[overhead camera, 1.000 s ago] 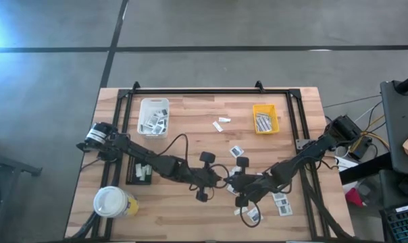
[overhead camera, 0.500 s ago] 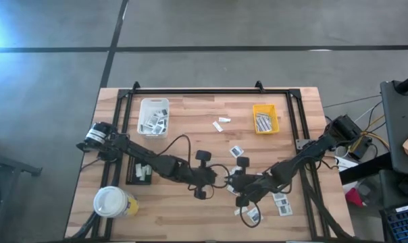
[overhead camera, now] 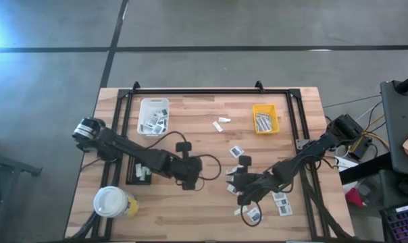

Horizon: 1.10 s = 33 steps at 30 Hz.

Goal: Pick & Place First Aid Supplies
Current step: Put the green bandage pack into the black bin

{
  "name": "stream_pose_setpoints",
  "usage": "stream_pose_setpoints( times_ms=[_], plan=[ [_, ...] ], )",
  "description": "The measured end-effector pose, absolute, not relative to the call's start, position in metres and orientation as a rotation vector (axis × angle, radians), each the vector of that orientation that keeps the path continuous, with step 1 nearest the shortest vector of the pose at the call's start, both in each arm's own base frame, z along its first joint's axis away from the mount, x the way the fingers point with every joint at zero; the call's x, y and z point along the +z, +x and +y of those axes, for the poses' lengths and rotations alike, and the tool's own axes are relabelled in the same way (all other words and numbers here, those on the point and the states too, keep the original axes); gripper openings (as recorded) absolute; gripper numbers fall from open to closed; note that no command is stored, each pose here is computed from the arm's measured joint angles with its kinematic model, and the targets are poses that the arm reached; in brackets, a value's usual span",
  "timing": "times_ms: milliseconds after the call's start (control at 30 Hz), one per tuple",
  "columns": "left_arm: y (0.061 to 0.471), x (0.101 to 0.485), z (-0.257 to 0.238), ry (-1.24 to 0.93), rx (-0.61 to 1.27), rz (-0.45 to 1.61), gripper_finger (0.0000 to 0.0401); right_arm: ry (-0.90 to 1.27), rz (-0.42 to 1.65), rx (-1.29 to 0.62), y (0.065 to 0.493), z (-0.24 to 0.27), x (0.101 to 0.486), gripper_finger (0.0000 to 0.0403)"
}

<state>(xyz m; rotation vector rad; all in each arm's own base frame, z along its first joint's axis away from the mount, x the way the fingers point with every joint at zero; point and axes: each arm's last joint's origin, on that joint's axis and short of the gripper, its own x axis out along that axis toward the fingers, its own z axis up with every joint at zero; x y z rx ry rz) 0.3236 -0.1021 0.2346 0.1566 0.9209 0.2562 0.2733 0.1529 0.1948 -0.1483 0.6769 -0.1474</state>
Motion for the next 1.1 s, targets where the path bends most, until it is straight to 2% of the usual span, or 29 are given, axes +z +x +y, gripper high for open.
stream_pose_setpoints(
  times_ms=[567, 833, 1100],
  plan=[
    [0.251, 0.254, -0.115, 0.038, 0.488, 1.146, 0.0000, -0.128, 0.726, -0.178, 0.269, 0.150, 0.190, 0.0082],
    [0.223, 0.254, -0.125, 0.003, 0.642, 1.223, 0.0000, -0.128, 0.727, -0.178, 0.269, 0.150, 0.190, 0.0091],
    [0.209, 0.253, -0.132, -0.080, 0.717, 1.289, 0.0000, -0.122, 0.726, -0.181, 0.269, 0.150, 0.190, 0.0102]
  ],
)
